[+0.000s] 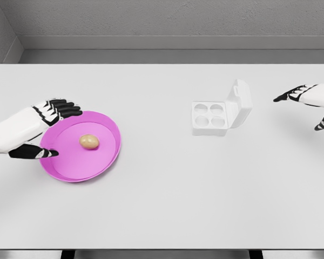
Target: Pack egg into the box and close the box lid
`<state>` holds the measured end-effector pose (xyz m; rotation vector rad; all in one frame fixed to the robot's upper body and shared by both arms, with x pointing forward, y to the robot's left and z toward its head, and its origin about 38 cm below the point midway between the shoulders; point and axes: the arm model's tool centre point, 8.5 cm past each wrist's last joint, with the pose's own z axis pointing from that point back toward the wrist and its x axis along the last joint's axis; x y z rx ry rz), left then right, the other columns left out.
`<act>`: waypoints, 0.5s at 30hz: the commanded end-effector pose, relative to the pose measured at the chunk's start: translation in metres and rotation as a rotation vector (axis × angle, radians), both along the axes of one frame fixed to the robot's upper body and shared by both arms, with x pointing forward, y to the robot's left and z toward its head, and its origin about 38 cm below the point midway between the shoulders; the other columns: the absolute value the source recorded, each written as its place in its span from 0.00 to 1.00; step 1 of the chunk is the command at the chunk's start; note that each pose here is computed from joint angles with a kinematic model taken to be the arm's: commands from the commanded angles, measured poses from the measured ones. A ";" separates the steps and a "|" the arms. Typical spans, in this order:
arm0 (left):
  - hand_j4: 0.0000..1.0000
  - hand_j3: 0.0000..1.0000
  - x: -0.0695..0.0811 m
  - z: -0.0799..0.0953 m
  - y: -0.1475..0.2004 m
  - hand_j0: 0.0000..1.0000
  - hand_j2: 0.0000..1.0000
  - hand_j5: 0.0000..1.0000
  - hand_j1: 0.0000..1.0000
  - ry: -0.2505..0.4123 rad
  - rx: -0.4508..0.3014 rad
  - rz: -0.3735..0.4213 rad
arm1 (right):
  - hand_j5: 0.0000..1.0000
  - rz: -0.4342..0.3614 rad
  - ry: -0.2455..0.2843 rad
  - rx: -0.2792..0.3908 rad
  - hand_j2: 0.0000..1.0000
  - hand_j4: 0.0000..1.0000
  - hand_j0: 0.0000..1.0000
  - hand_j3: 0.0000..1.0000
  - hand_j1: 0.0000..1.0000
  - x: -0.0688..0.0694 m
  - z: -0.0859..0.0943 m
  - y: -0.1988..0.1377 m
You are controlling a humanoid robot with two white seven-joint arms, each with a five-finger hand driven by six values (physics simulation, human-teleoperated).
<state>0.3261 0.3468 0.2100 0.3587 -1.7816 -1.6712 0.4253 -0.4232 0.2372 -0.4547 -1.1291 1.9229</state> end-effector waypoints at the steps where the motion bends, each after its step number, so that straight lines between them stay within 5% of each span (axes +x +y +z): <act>1: 1.00 1.00 -0.006 -0.015 -0.005 1.00 1.00 1.00 1.00 0.100 0.078 -0.052 | 1.00 0.018 -0.001 0.003 1.00 1.00 1.00 1.00 1.00 -0.002 0.001 0.001; 3: 1.00 1.00 -0.005 -0.016 -0.006 1.00 1.00 1.00 1.00 0.142 0.147 -0.081 | 1.00 0.035 -0.006 0.003 1.00 1.00 1.00 1.00 1.00 -0.002 0.003 0.003; 6: 1.00 1.00 0.003 0.016 0.005 1.00 1.00 1.00 1.00 0.133 0.068 -0.069 | 1.00 0.032 -0.003 0.011 1.00 1.00 1.00 1.00 1.00 -0.001 0.000 0.004; 10: 1.00 1.00 0.023 0.062 -0.005 1.00 1.00 1.00 1.00 -0.011 -0.162 -0.053 | 1.00 0.030 0.002 0.007 1.00 1.00 1.00 1.00 1.00 -0.001 -0.001 0.003; 15: 1.00 1.00 0.032 0.060 -0.035 1.00 1.00 1.00 1.00 0.015 -0.152 -0.141 | 1.00 0.037 0.008 0.010 1.00 1.00 1.00 1.00 1.00 -0.001 -0.005 0.004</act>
